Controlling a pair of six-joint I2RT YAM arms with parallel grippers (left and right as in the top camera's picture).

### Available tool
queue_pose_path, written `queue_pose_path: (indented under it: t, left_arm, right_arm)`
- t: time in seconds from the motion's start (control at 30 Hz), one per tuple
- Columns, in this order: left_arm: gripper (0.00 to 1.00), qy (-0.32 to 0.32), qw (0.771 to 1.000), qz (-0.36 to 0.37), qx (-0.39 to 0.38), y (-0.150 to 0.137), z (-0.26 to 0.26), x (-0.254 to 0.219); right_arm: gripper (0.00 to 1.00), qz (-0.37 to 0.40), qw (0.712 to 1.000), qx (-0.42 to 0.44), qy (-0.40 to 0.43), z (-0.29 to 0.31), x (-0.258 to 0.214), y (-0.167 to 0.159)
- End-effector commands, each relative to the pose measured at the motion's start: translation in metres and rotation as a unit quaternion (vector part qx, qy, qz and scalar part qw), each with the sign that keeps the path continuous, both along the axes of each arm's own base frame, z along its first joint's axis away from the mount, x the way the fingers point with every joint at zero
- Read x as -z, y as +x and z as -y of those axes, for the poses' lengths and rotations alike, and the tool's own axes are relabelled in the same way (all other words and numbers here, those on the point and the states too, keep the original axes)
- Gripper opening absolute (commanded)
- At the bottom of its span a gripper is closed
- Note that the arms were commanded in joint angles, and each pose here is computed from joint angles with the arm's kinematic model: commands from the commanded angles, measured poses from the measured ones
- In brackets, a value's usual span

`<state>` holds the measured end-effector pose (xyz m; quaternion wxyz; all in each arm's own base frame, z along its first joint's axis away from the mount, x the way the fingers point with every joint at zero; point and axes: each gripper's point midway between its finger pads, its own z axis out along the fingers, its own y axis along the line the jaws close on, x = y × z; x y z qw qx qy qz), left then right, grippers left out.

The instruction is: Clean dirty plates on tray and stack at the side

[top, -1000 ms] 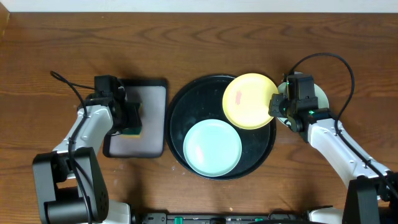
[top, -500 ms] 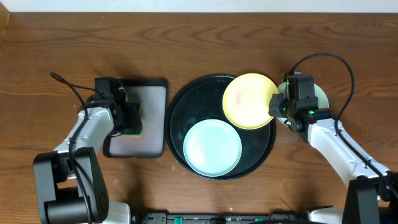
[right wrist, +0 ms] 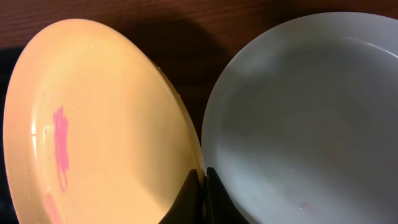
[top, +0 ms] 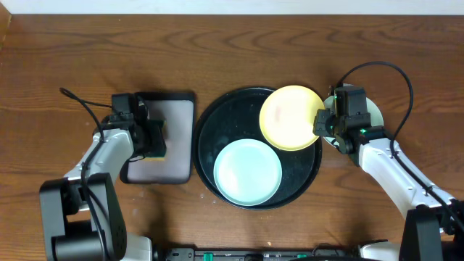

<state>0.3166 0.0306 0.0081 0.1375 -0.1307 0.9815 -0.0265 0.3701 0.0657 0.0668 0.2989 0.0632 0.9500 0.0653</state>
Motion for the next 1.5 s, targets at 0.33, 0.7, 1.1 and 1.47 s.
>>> queue_pose_path:
  t: [0.33,0.7,1.1,1.47]
  left_arm:
    - [0.59,0.018,0.996,0.091,-0.008,0.014,-0.006,-0.059]
    - [0.5,-0.003,0.999,0.051,-0.002,0.01,0.001,-0.029]
    - [0.57,-0.006,1.0,0.03,0.0,0.008,0.002,-0.014]
    - [0.51,-0.01,1.0,-0.002,-0.001,0.003,0.002,0.009]
  right_arm:
    - [0.01,0.0,1.0,-0.003,0.01,-0.007,0.001,0.0]
    - [0.01,0.0,1.0,-0.003,0.01,-0.007,0.0,0.0]
    - [0.01,0.001,1.0,-0.003,0.01,-0.007,0.0,0.0]
    - [0.01,0.001,1.0,-0.003,0.01,-0.007,0.0,0.0]
